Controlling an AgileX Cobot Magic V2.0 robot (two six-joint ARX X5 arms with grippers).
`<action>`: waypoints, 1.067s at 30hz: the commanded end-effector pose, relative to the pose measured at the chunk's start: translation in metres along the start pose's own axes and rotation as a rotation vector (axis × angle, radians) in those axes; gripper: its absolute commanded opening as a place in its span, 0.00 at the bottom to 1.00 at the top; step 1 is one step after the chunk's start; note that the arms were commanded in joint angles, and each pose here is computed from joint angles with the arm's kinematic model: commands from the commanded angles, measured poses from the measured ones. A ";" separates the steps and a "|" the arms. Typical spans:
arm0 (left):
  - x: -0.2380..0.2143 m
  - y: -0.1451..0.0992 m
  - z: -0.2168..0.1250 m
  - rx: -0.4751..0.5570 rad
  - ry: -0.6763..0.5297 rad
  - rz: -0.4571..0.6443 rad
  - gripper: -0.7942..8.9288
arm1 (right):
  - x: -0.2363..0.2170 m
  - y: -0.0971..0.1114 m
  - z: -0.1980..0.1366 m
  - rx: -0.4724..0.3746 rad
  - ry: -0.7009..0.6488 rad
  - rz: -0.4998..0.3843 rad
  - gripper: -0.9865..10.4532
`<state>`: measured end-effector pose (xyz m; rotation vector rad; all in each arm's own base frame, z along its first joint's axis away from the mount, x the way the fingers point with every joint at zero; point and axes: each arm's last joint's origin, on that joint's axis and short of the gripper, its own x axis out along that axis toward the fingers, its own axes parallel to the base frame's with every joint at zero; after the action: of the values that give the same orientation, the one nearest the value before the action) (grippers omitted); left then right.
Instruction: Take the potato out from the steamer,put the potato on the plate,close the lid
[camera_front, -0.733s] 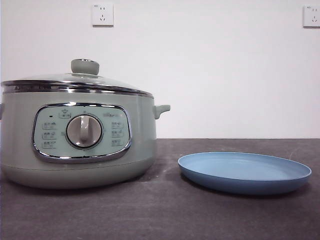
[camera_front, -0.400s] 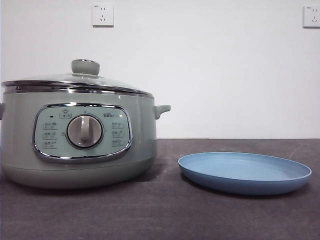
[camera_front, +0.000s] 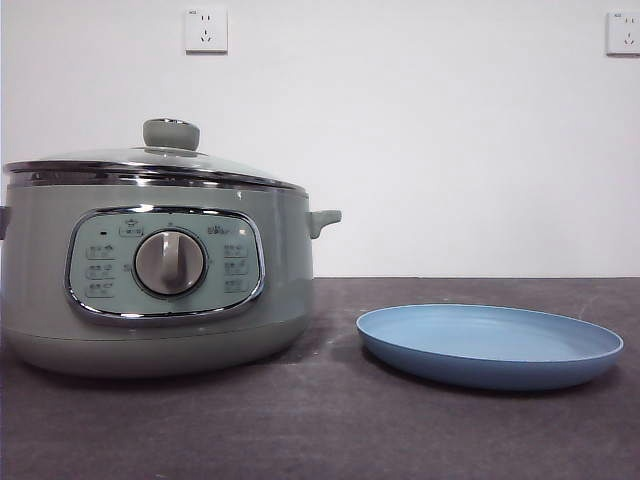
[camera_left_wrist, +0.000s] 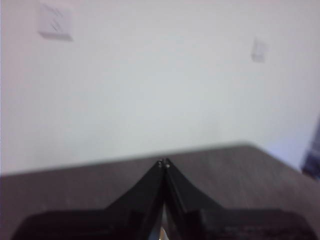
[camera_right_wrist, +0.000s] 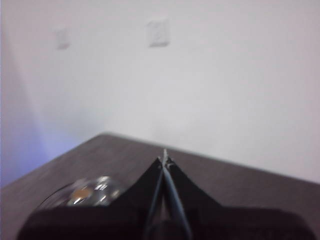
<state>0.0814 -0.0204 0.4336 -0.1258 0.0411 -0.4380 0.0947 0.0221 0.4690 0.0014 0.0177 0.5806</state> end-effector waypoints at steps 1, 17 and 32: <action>0.021 0.004 0.011 0.043 0.149 -0.042 0.08 | 0.012 -0.003 0.016 -0.024 0.055 0.073 0.08; 0.126 0.023 -0.012 -0.062 0.585 -0.116 0.57 | 0.104 -0.013 0.004 0.057 0.448 0.221 0.61; 0.210 0.002 -0.069 0.068 0.780 -0.002 0.57 | 0.117 -0.001 -0.002 0.028 0.498 0.219 0.61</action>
<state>0.2652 -0.1128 0.3648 0.0980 0.7925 -0.4689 0.1925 0.0847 0.4644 -0.1083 0.5179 0.7851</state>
